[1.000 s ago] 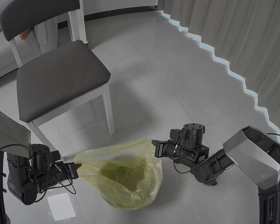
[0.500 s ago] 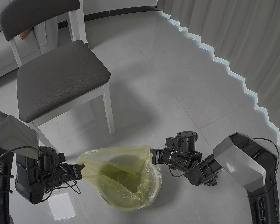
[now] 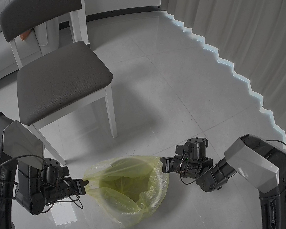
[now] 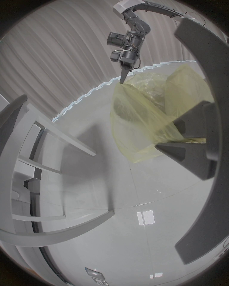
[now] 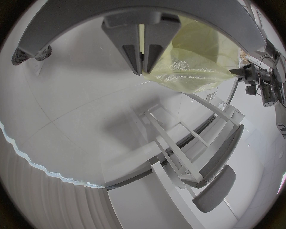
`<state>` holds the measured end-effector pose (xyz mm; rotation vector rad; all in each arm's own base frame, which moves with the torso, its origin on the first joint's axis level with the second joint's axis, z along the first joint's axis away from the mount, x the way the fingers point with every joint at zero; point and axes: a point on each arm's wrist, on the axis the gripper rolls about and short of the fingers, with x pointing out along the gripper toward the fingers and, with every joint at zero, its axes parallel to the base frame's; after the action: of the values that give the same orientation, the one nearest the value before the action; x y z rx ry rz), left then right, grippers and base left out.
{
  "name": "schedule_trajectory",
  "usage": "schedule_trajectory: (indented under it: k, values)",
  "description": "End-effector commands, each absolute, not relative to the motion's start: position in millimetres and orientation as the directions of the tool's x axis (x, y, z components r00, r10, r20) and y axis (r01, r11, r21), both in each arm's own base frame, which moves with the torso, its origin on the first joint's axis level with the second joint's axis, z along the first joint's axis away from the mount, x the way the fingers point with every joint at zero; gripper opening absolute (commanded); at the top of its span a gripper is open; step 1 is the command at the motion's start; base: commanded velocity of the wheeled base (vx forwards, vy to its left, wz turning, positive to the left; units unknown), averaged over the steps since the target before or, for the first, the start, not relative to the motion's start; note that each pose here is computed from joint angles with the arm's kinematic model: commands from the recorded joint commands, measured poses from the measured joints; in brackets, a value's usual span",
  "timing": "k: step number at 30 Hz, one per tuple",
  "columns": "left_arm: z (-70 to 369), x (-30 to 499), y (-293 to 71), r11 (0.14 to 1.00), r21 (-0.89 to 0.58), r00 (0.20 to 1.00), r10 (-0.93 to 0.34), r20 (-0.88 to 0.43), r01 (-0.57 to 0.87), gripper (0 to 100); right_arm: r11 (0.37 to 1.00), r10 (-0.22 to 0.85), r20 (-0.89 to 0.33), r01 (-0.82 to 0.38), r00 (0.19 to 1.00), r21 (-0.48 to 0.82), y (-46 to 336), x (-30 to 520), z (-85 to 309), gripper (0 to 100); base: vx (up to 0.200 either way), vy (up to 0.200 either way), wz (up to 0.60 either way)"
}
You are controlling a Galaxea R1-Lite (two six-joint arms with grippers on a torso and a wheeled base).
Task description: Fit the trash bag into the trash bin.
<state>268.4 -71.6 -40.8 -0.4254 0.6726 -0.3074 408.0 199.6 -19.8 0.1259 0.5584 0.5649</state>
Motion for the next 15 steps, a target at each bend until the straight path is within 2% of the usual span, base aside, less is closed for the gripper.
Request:
schedule_trajectory:
  k: [1, 4, 5, 15]
  values:
    - [-37.4, 264.7, -74.3, 0.868, -0.473, 0.743, -0.416, -0.524, 0.153, 0, 0.842, 0.538, -0.457, -0.471, 0.709, 0.261, 196.3, 406.9, -10.1, 0, 0.0, 0.0, 0.0]
    - [-40.1, 267.5, -75.4, 0.869, -0.47, 0.745, -0.414, -0.523, 0.152, 0, 0.843, 0.537, -0.459, -0.471, 0.707, 0.26, 196.7, 407.8, -11.3, 0, 0.0, 0.0, 0.0]
    - [-40.1, 267.5, -75.4, 0.869, -0.47, 0.745, -0.414, -0.523, 0.152, 0, 0.843, 0.538, -0.458, -0.472, 0.708, 0.26, 196.7, 407.8, -11.2, 100, 0.0, 0.0, 0.0]
    - [-43.6, 271.1, -79.0, 0.867, -0.473, 0.745, -0.418, -0.52, 0.157, 0, 0.853, 0.522, -0.452, -0.455, 0.724, 0.256, 190.2, 409.0, -6.8, 100, 0.0, 0.0, 0.0]
